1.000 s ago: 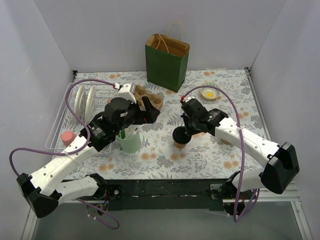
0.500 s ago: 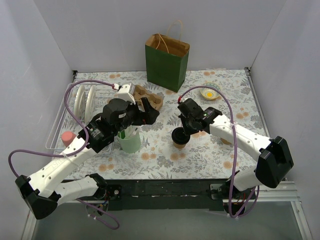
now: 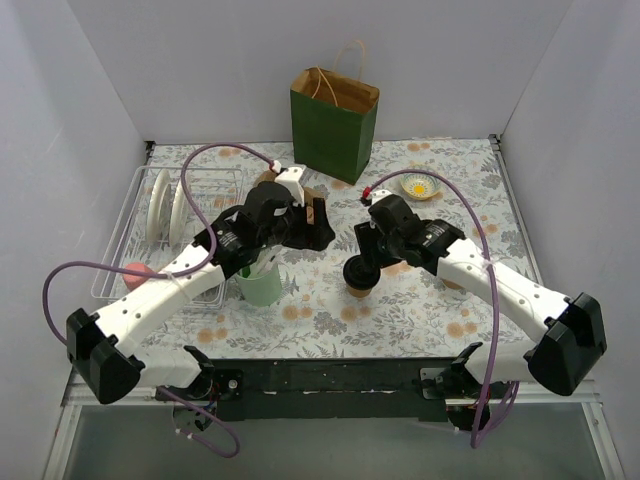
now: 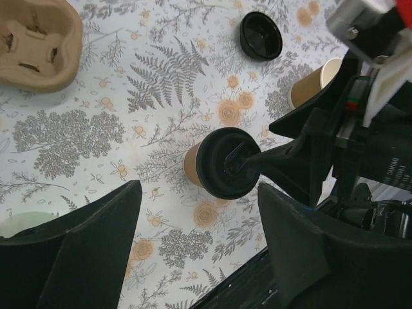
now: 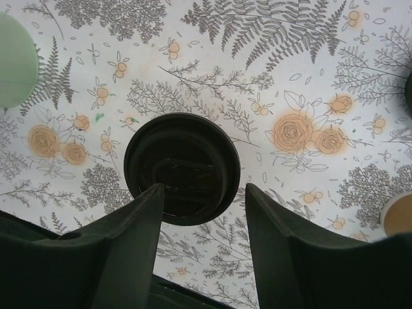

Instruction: Pack the takeout coffee

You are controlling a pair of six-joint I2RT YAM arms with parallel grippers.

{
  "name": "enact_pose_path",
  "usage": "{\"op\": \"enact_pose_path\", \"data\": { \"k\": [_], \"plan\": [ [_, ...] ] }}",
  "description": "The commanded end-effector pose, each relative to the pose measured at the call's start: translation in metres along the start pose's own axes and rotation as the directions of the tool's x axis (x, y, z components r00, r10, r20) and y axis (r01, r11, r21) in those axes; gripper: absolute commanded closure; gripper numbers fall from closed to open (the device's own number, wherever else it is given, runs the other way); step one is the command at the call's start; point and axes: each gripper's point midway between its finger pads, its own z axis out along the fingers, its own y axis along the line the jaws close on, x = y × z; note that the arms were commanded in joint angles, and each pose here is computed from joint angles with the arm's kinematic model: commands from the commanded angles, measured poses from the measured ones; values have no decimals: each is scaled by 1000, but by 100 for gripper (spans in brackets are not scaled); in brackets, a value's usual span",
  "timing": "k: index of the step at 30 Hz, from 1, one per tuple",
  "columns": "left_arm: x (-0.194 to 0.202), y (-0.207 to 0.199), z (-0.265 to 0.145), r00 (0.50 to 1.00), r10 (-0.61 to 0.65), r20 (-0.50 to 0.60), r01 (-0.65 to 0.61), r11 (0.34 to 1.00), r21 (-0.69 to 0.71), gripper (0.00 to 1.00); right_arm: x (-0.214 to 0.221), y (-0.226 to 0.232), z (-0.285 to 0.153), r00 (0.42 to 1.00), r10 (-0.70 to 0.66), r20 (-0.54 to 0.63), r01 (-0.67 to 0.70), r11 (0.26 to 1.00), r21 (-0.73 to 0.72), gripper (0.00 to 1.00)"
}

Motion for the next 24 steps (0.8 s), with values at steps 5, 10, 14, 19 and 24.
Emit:
{"op": "enact_pose_path", "data": {
  "k": [5, 10, 14, 19, 24],
  "plan": [
    [31, -14, 32, 989, -2, -148, 9, 999, 48, 37, -5, 10, 0, 992, 44, 117, -15, 971, -238, 39],
    [52, -18, 53, 979, -38, -200, 54, 996, 77, 41, -7, 1, 2, 985, 78, 153, -28, 952, -306, 39],
    [69, -23, 67, 969, -57, -240, 84, 991, 101, 46, -4, -4, 5, 985, 84, 150, -28, 939, -342, 40],
    [96, -18, 89, 950, -76, -304, 107, 991, 84, 53, -2, -3, 9, 985, 84, 153, -18, 920, -391, 46],
    [121, -6, 103, 934, -95, -343, 115, 993, 38, 57, 13, -8, 20, 989, 89, 121, -34, 918, -394, 48]
  ]
}}
